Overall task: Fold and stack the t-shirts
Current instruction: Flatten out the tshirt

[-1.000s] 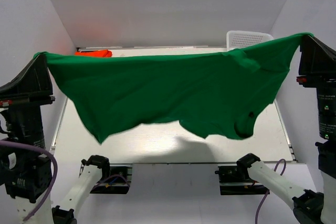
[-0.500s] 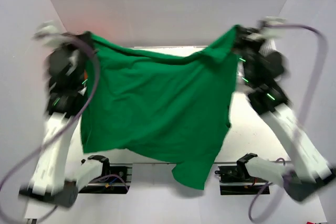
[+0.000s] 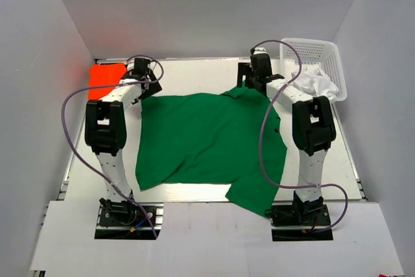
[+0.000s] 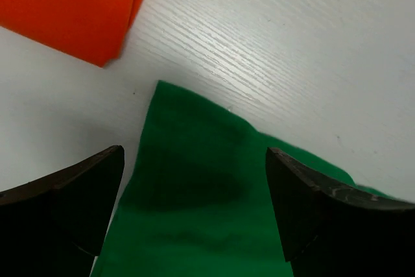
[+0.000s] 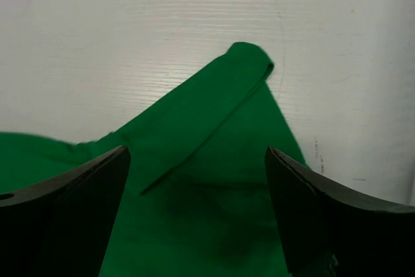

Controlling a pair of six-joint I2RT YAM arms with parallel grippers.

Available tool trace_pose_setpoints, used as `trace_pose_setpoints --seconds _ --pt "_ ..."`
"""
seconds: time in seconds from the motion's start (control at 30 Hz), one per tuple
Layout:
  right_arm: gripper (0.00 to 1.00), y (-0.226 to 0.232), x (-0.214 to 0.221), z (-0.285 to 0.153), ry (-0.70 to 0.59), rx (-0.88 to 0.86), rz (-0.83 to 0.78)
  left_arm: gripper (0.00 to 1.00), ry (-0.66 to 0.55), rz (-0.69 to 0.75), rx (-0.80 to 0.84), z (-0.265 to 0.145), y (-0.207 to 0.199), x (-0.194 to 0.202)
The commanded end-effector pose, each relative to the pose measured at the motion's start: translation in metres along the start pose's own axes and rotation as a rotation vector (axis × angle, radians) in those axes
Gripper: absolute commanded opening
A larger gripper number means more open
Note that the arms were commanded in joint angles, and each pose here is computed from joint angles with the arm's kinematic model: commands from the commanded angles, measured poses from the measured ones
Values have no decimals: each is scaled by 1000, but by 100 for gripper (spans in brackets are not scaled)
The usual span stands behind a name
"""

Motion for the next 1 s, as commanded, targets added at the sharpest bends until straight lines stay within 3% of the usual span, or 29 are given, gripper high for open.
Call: trace_pose_setpoints --seconds 0.0,0.13,0.53,0.8,0.97 --pt "90 20 -59 -51 -185 -150 30 100 -207 -66 138 -72 -4 -53" --pt "90 23 -58 -84 -225 -229 54 100 -209 -58 161 -92 9 -39" --pt "90 6 65 -132 24 -286 147 100 26 30 522 -109 12 68" --pt "90 -1 105 -115 129 -221 219 100 118 11 428 -86 21 92" --pt "90 -2 124 -93 211 -181 243 100 117 -14 260 -76 33 92"
Point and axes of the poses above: each gripper's point midway between its finger pads, its own z axis out along the fingers, its own y axis along the line the jaws close on, x = y × z, the point moved 8 cm from there along -z, back along the fingers, and after that the axes turned 1 degree about z, right-handed, at the moved point
